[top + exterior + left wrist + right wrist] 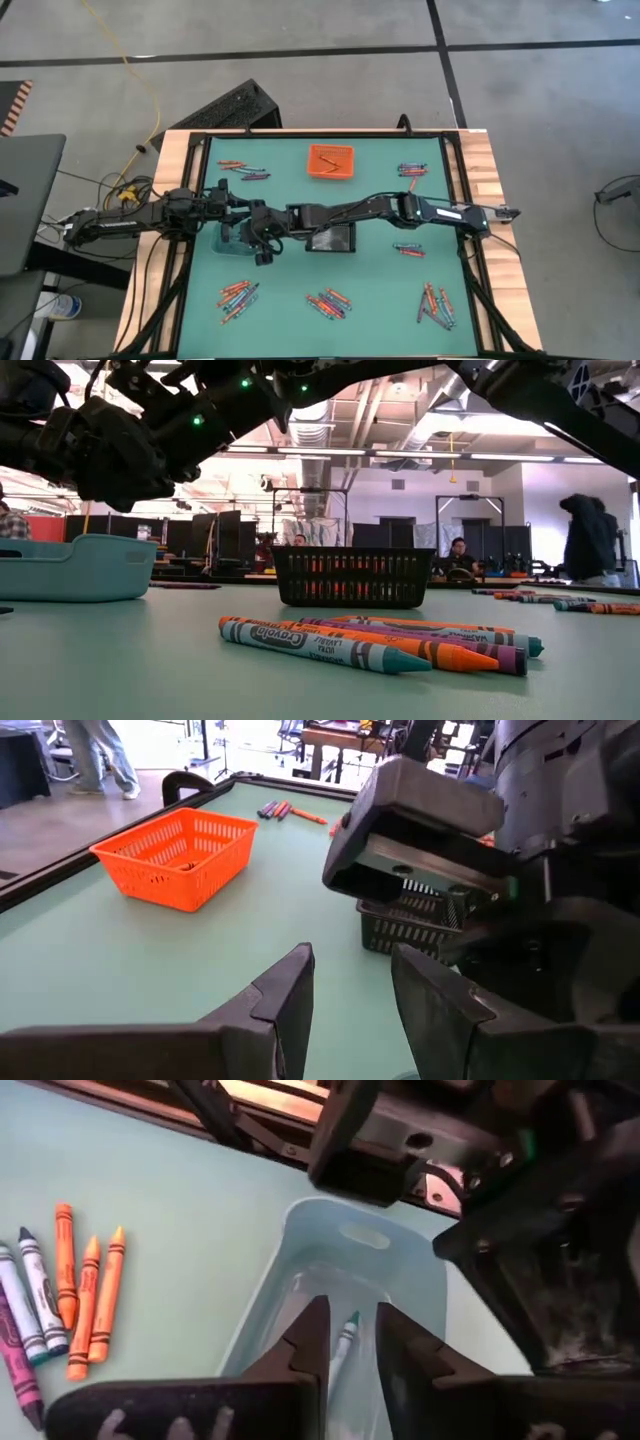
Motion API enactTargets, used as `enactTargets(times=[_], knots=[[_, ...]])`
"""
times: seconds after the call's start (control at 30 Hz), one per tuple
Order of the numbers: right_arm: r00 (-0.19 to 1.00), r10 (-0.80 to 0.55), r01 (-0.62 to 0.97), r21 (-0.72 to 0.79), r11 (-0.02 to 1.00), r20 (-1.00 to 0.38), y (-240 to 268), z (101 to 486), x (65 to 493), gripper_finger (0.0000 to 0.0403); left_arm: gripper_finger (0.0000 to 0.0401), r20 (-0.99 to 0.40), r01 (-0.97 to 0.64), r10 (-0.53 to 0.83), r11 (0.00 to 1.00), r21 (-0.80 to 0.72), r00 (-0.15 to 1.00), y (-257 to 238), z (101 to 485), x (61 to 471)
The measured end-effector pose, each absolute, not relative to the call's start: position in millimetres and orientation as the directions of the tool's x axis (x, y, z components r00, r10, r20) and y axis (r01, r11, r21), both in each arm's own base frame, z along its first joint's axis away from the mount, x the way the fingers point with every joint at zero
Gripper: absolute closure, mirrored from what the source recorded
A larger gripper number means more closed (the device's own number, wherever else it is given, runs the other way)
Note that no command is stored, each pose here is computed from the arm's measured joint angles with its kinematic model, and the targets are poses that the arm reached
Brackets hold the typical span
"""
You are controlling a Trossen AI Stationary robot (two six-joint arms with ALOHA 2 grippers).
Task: Sort crayons
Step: Put the violet crayon into the black bin
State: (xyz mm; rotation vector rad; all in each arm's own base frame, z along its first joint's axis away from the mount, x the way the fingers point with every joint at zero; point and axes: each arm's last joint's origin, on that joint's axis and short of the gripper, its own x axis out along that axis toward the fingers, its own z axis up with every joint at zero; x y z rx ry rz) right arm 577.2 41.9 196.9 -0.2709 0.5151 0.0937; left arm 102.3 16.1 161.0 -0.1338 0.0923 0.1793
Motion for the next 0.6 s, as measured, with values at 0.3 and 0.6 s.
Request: enactTargets(times=[0.3,0.6], knots=[[0.777,0.003,-0.257,-0.313,0.914,-0.630,31,256,542,0.0317,0.0276,-0.103,-0.183,0.171,0.975,-0.124,0.980,16,161,102],[0.774,0.118,-0.234,-0.107,0.966,-0.623,-73,305,509,0.0317,0.0276,-0.103,-0.183,0.171,0.975,-0.125,0.980,16,161,102]])
